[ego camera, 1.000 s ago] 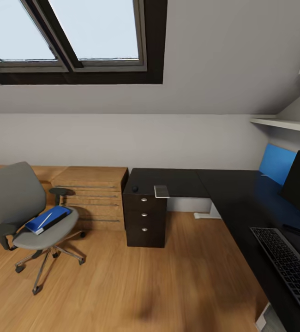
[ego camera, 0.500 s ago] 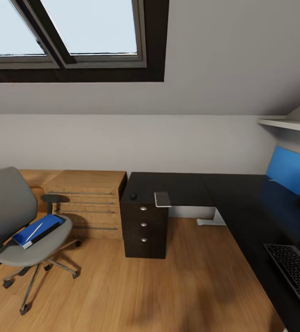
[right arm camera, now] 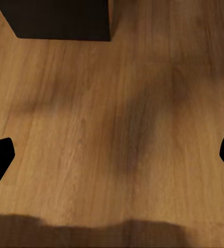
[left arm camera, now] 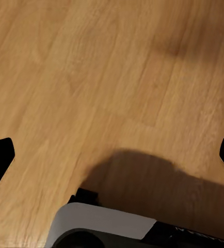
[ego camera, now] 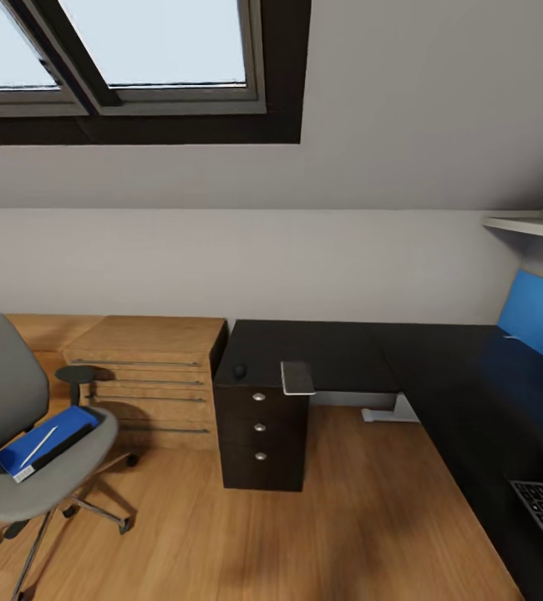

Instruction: In the bedroom, organize the workspace by keeping the computer under the desk, ensuring the monitor is on the desk, placing the keyboard on the desk next to the monitor, placing the mouse on the desk next to the keyboard, moving the folder from the swivel chair onto the desk next to the mouse, stacking the notebook on top of the folder with the pen on top of the notebook, and positioning the swivel chair next to the desk.

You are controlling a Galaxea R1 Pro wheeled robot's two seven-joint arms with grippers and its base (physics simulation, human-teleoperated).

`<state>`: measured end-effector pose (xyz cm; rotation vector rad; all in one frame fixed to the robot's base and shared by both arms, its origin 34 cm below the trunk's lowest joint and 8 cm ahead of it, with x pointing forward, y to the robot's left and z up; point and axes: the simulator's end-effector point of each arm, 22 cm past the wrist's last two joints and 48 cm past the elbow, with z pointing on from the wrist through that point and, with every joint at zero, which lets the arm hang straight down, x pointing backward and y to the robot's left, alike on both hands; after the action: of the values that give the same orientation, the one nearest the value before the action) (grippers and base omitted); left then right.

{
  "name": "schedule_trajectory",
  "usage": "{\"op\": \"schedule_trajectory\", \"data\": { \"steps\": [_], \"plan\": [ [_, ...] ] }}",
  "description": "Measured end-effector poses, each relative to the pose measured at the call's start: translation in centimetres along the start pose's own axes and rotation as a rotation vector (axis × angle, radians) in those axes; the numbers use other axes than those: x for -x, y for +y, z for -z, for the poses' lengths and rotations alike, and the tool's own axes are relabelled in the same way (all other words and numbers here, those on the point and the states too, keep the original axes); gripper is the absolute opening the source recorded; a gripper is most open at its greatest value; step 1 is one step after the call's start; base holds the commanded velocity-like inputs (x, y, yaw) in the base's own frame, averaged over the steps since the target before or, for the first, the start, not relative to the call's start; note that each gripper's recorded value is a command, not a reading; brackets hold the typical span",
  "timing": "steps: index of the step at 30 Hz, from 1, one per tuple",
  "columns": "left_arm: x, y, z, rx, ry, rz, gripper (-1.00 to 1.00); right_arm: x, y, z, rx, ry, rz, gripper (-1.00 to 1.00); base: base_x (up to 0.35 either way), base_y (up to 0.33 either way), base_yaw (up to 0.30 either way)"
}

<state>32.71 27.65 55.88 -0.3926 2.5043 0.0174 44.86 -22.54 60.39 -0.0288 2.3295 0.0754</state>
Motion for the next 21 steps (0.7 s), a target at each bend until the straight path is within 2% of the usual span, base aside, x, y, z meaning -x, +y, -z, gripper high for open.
{"op": "schedule_trajectory", "data": {
  "steps": [15,21],
  "plan": [
    [0.31,0.03,0.03,0.001,-0.017,-0.001,1.00,0.07,0.22,-0.04,0.000,-0.001,-0.010,1.00,0.234,0.250,-0.001],
    [0.33,0.14,0.02,0.004,-0.018,0.003,1.00,0.06,0.22,-0.05,-0.001,-0.001,-0.010,1.00,0.142,0.282,-0.118]
  ]
}}
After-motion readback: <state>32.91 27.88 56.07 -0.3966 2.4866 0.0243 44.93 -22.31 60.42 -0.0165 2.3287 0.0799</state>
